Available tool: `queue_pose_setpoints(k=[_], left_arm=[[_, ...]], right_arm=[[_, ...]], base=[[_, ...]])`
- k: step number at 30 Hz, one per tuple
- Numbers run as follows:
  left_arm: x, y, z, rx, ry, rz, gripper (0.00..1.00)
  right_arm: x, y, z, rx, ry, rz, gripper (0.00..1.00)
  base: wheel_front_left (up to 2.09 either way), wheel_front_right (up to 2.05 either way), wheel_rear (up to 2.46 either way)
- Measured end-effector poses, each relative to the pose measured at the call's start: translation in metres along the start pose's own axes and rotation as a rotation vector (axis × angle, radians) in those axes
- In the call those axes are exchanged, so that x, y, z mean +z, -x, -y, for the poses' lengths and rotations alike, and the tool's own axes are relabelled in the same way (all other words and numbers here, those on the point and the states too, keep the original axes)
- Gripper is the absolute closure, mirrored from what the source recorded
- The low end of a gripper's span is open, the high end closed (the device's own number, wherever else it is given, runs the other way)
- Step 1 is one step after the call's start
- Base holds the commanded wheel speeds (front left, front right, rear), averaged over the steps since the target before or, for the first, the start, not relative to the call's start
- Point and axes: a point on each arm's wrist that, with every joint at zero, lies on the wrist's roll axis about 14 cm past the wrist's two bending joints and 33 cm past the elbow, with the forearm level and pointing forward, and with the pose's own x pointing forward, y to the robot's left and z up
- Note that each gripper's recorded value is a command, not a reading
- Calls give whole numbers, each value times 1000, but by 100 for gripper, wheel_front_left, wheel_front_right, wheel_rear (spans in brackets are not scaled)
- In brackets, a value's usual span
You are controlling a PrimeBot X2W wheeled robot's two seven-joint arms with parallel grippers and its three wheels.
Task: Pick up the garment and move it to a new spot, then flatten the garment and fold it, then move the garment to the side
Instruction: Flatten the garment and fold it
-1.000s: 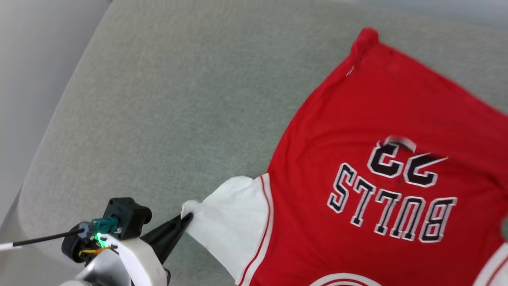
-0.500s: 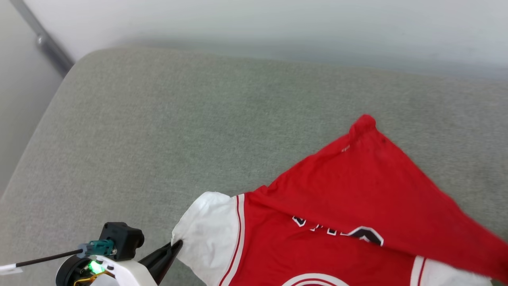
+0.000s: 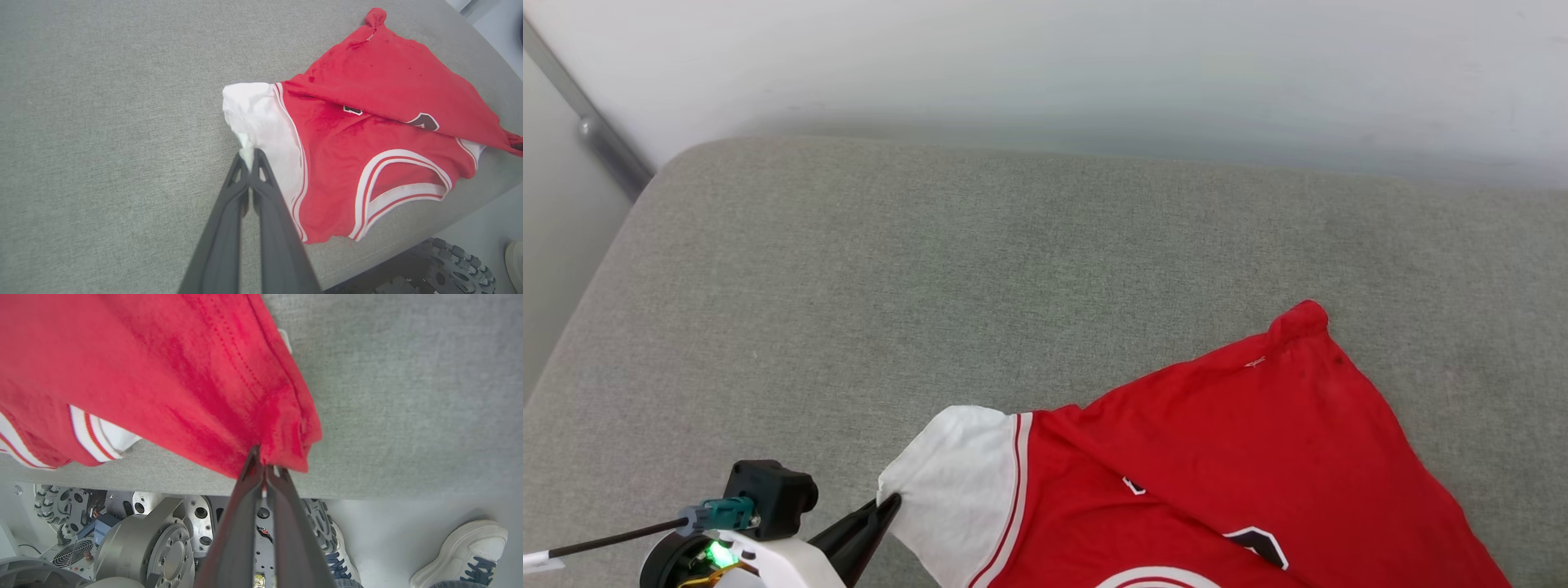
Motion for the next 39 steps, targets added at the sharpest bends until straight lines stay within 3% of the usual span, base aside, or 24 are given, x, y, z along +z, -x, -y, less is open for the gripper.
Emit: queue_pose_setpoints(k=[1,2,5,11,20,29,39], left_arm=[[0,0,0,-1,0,1,100],[0,1,1,-2,0,2,100],[1,3,2,0,-1,5,100],[0,9,1,13,6,3,100],[3,3,-1,15,13,3,100],[6,-14,-10,19,11,-22,100],[-12,-25,-25,65,62,-71,100]], right_arm=[[1,-1,1,-2,-5,11,54],[1,-2,2,-3,-8,8,0],[15,-1,-1,8,23,45,0],[80,22,-21,46,161,189,0],[176,31,-96,122,432,289,0],[218,-31,-143,95,562,129,0],[215,-104,-149,23,655,-75,0]], base=[[0,0,0],[0,0,0],[0,0,0],[0,0,0],[0,0,0],[0,0,0],[0,0,0]])
